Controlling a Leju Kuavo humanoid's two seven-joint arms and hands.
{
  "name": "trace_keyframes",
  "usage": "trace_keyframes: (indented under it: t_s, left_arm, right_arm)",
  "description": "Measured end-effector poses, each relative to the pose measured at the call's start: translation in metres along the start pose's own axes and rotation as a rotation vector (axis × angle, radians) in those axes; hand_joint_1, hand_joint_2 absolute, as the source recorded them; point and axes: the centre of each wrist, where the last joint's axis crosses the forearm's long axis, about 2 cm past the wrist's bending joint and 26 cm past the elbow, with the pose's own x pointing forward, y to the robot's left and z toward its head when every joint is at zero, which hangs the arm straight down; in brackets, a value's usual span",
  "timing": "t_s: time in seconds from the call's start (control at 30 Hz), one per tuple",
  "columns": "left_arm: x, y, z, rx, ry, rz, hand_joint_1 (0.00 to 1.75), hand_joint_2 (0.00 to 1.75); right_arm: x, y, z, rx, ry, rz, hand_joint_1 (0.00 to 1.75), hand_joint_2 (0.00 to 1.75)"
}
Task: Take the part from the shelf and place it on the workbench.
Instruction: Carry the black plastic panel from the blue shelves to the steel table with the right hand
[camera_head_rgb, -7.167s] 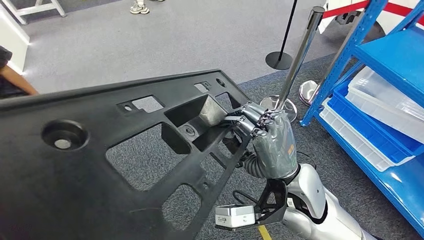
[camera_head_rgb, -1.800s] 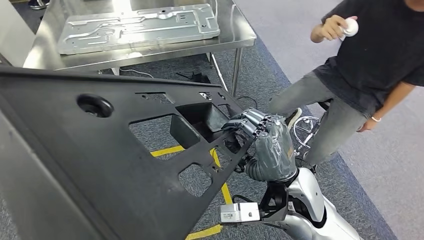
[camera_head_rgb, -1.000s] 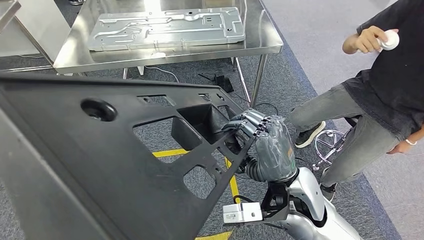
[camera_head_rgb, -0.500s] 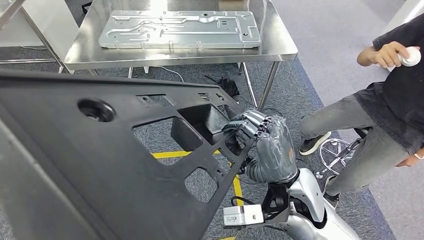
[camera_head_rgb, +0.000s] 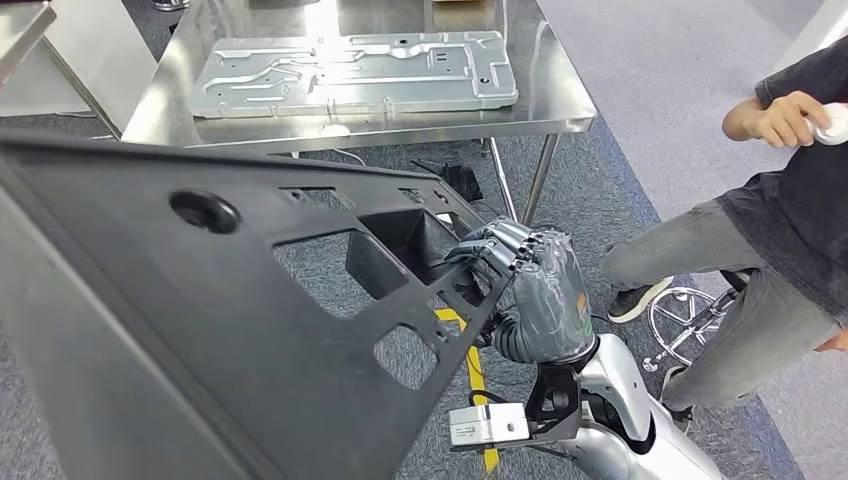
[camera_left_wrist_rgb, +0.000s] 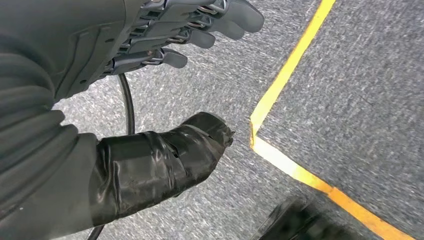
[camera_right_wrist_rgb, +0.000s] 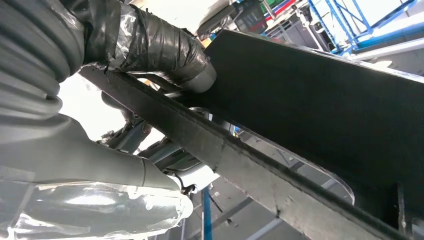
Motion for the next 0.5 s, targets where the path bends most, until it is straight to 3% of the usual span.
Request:
trace_keyframes:
  t_s: [0.5]
  left_arm:
    - [-0.0036,-0.0005,0.0004,0.000,0.007,-0.001,0.00,1.75]
  right_arm:
    - [-0.0006,0.0007,0.0003,0.006,0.006,-0.007,1.75,1.75]
